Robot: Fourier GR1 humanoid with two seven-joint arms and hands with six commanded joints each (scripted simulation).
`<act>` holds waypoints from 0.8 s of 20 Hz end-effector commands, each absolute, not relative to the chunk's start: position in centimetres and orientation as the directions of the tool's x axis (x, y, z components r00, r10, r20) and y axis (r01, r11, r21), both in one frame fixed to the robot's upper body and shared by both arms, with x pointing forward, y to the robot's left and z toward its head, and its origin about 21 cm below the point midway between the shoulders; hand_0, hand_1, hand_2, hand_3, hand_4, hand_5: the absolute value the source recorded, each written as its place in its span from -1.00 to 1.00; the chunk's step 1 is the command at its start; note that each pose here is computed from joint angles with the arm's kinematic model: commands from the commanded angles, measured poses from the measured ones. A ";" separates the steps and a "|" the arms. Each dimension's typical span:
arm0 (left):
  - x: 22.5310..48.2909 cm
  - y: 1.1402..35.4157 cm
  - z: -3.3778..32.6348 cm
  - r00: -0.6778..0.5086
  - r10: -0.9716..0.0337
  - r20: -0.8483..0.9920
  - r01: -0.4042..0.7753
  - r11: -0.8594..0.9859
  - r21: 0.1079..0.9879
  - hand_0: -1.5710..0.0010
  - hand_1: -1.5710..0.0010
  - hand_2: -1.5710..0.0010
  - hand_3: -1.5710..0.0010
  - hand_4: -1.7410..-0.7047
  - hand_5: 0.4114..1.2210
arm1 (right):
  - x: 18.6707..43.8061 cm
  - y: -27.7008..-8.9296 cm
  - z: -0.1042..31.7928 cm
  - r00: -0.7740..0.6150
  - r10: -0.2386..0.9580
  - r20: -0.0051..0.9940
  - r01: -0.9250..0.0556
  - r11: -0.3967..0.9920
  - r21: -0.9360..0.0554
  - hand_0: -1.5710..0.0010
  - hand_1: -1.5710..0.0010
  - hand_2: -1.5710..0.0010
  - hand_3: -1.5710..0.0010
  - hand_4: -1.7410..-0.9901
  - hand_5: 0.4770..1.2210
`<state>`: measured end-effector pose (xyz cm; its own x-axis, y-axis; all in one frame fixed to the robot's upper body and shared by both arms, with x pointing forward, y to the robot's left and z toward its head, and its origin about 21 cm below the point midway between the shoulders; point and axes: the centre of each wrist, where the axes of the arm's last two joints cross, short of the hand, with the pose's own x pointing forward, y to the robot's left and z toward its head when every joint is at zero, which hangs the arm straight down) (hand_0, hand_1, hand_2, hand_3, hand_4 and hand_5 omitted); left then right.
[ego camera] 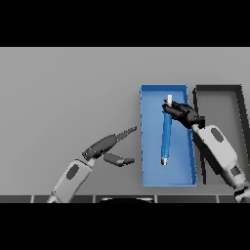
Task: Pick up the blue pipe and place it into the blue bin.
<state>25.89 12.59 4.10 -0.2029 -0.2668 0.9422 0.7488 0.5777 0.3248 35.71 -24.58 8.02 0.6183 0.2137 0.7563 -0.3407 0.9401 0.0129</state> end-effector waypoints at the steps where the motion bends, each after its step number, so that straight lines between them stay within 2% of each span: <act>1: 25.9 12.6 4.2 -0.206 -0.262 0.943 0.748 0.579 0.325 1.00 1.00 1.00 1.00 0.63 -0.90 | 35.7 -24.7 7.9 0.618 0.253 0.744 -0.358 0.933 -0.021 0.72 0.75 0.76 0.81 0.53 0.20; 5: 26.0 12.3 4.1 -0.204 -0.264 0.943 0.750 0.577 0.324 1.00 1.00 1.00 1.00 0.62 -0.90 | 35.4 -24.2 6.8 0.585 0.401 0.705 -0.450 0.884 -0.130 0.89 0.90 0.90 0.92 0.64 -0.15; 8: 25.7 11.9 3.9 -0.202 -0.256 0.945 0.755 0.575 0.317 1.00 1.00 1.00 1.00 0.60 -0.88 | 35.7 -24.1 6.9 0.581 0.432 0.690 -0.445 0.878 -0.175 0.94 0.95 0.95 0.96 0.64 -0.36; 11: 25.8 11.9 4.0 -0.207 -0.250 0.946 0.755 0.574 0.317 1.00 1.00 1.00 1.00 0.59 -0.88 | 36.0 -24.7 7.0 0.577 0.414 0.704 -0.432 0.886 -0.167 0.97 0.97 0.97 0.98 0.66 -0.41; 16: 26.2 11.6 3.9 -0.180 -0.262 0.948 0.757 0.578 0.304 1.00 1.00 1.00 1.00 0.58 -0.86 | 35.8 -24.5 7.2 0.563 0.434 0.703 -0.458 0.872 -0.172 0.99 0.99 0.99 0.99 0.63 -0.47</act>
